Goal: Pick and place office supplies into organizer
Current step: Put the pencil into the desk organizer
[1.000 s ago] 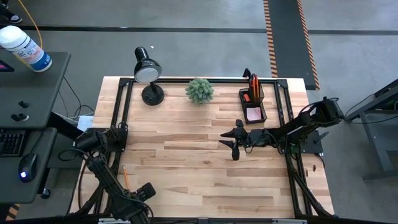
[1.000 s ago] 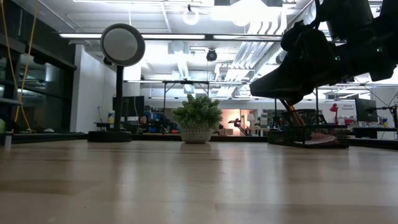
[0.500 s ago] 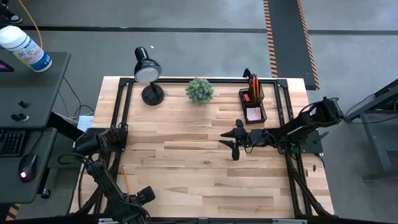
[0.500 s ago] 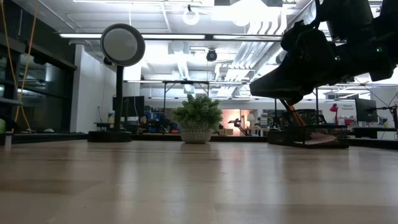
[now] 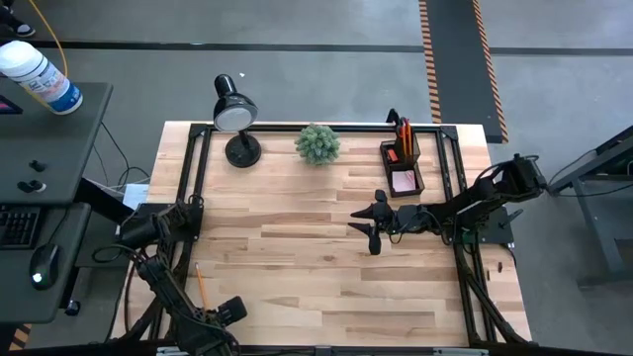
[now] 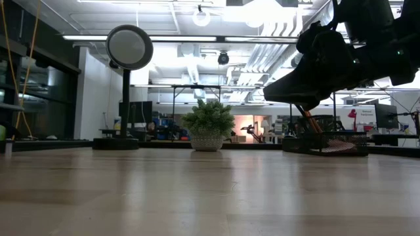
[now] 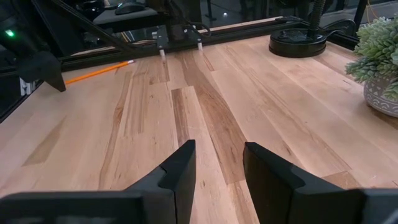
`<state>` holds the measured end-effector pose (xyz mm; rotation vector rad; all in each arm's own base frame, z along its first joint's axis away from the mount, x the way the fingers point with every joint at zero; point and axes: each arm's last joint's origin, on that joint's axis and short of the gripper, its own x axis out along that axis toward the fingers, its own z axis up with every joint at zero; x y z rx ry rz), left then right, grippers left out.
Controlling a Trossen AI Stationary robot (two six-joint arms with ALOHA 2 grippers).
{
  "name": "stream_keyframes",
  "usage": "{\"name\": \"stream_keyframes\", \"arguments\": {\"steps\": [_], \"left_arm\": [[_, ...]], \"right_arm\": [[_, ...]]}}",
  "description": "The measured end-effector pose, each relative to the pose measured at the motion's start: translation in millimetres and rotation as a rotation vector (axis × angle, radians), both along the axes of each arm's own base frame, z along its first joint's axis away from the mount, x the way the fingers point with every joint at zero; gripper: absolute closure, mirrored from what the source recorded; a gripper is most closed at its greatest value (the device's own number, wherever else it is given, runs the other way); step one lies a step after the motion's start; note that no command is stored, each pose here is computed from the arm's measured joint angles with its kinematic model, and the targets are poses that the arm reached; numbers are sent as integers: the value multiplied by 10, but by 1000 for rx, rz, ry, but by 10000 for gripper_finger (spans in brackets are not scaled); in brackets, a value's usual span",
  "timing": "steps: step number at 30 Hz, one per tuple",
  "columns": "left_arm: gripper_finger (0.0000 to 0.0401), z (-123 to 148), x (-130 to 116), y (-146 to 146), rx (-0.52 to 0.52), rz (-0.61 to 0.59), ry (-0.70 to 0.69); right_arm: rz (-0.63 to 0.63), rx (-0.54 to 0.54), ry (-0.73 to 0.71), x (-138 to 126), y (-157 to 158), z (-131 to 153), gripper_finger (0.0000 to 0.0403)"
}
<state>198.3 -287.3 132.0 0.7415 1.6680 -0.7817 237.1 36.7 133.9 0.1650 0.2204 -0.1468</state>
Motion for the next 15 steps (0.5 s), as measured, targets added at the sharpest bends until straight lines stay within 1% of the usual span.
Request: {"name": "stream_keyframes", "arguments": {"steps": [5, 11, 15], "left_arm": [[203, 45, -11, -58, 4, -3, -3], [203, 123, -36, -81, 13, 6, 50], [203, 123, -37, -69, 44, -8, 22]], "right_arm": [[-4, -1, -1, 0, -1, 0, 279], [-7, -1, -3, 0, -2, 3, 279], [-7, -1, -3, 1, -3, 3, 279]]}}
